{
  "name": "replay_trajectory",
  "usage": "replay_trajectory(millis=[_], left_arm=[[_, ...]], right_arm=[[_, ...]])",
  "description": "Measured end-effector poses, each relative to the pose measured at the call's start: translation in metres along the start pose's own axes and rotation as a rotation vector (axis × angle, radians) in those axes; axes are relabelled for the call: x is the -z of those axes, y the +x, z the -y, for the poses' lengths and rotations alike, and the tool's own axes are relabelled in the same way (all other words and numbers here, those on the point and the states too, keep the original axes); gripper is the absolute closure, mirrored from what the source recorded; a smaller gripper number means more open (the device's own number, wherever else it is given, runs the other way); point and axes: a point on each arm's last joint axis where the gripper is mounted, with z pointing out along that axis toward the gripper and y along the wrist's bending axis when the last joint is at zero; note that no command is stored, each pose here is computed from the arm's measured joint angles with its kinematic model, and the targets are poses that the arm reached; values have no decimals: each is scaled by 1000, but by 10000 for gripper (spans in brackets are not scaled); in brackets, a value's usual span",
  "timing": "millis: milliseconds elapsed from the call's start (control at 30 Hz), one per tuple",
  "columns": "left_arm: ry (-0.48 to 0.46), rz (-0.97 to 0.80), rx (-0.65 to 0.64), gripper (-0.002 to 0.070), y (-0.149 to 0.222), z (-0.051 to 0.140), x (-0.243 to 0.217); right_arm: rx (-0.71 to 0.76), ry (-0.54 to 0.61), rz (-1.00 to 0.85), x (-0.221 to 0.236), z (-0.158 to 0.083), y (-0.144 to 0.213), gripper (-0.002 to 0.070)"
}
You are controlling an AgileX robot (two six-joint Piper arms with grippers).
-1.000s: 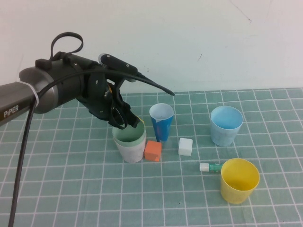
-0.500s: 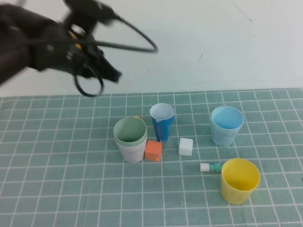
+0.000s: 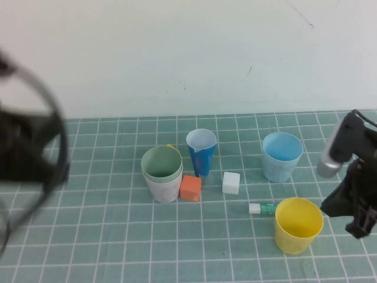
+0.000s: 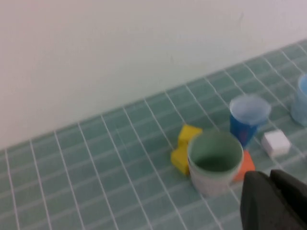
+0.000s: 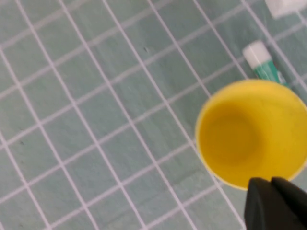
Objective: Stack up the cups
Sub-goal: Pick up the yellow cup
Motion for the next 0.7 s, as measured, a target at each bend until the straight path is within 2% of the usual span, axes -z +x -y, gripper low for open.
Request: replay_trajectory(millis=[133,200,267,400,467,600,700], left_arm=[[-9,-36,-17,673,54,-1,16],[-20,-43,-38,674,81,-2,21],[-28,-34,-56,675,102,-3,24],[-40,23,-85,675,136,-3,28],[-39,73,-90,675,145,-3,29],[-40,174,-105,675,148,-2,33],[-43,197,-117,676,148,-2,34]], right_arm=[[-49,-13,-105,-16,20,-8,666],[-64,-22,-119,-23,28,-12,632],[-75,-32,-129,-30,34,-16,559],[-86,-53,-154,-46,43,-18,334],[-91,-55,-161,-53,47,-17,256],[-100,-43,-169,-69,54,-15,206],[-111,-47,-184,-83,59,-11,238]])
